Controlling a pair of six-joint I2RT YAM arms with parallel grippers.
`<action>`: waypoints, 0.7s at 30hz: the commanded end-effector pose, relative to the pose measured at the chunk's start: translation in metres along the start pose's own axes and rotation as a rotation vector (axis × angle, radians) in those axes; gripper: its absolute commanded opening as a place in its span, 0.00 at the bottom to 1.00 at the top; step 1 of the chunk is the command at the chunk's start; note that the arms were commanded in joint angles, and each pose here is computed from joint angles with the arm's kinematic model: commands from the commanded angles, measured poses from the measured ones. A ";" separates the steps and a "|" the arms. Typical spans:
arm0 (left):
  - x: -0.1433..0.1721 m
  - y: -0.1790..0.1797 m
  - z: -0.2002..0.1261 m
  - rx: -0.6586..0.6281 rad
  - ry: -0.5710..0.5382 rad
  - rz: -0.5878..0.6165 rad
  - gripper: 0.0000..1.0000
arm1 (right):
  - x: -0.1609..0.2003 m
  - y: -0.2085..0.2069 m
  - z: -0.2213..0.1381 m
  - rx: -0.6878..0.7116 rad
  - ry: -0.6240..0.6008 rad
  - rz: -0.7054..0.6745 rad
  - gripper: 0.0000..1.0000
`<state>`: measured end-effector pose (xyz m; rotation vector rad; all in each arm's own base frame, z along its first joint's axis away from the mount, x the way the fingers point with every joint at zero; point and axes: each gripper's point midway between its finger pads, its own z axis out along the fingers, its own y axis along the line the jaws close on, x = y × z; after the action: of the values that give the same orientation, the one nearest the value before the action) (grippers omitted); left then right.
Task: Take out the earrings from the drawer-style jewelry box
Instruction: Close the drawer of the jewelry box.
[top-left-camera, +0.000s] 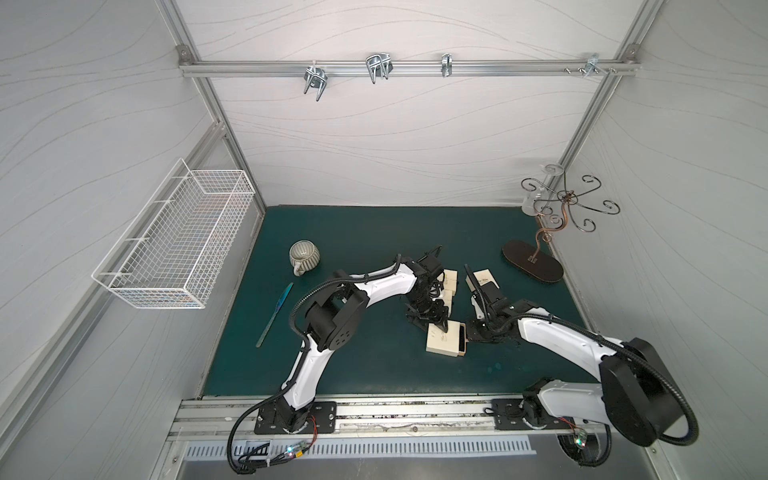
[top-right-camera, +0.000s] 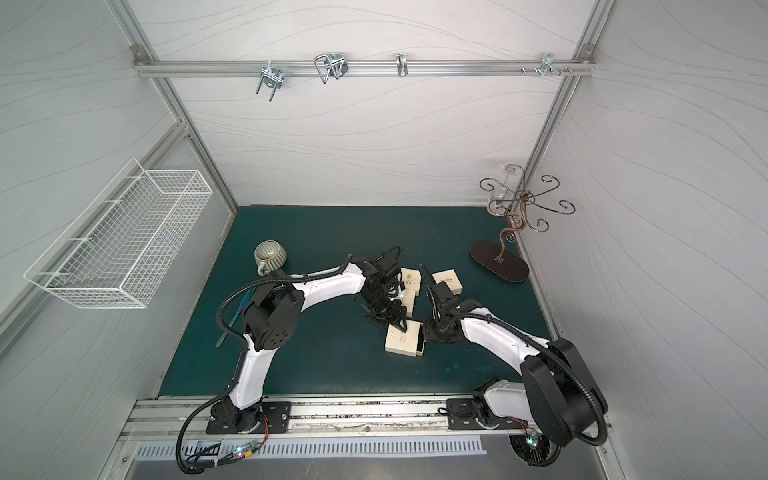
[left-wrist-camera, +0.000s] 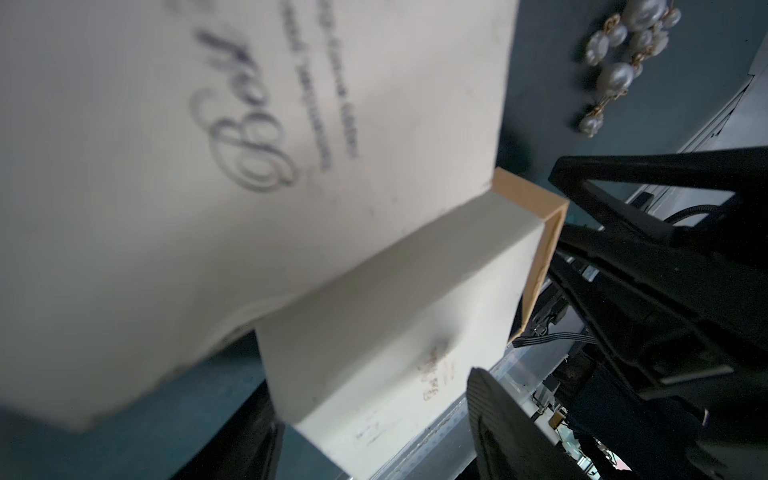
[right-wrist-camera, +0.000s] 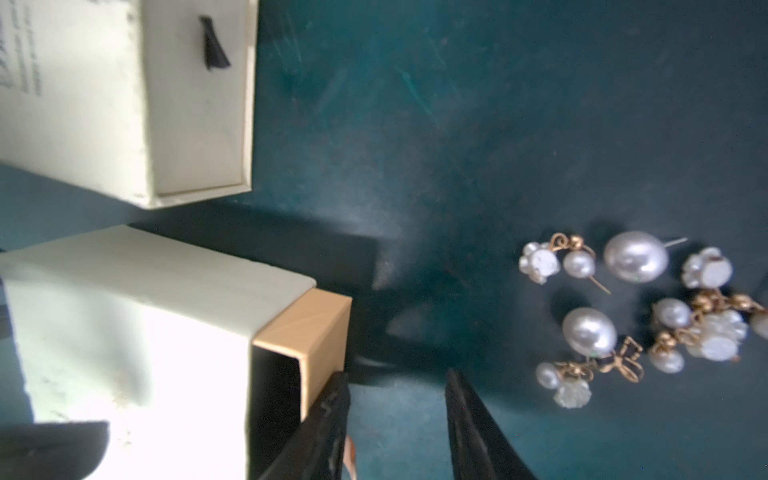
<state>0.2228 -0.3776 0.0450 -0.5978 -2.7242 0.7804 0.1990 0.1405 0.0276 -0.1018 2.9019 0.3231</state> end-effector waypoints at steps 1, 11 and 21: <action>0.001 -0.014 -0.018 0.009 -0.052 0.067 0.73 | -0.007 -0.002 -0.011 0.030 -0.038 -0.005 0.42; 0.026 -0.017 -0.028 0.044 -0.046 0.114 0.77 | 0.003 -0.013 -0.025 0.116 0.027 0.001 0.43; 0.040 -0.007 -0.012 0.065 0.006 0.078 0.77 | 0.012 -0.004 -0.008 0.088 0.143 -0.030 0.44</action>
<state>0.1904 -0.3515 0.0552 -0.6482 -2.6914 0.8095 0.1951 0.1292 0.0329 -0.1079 3.0025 0.1595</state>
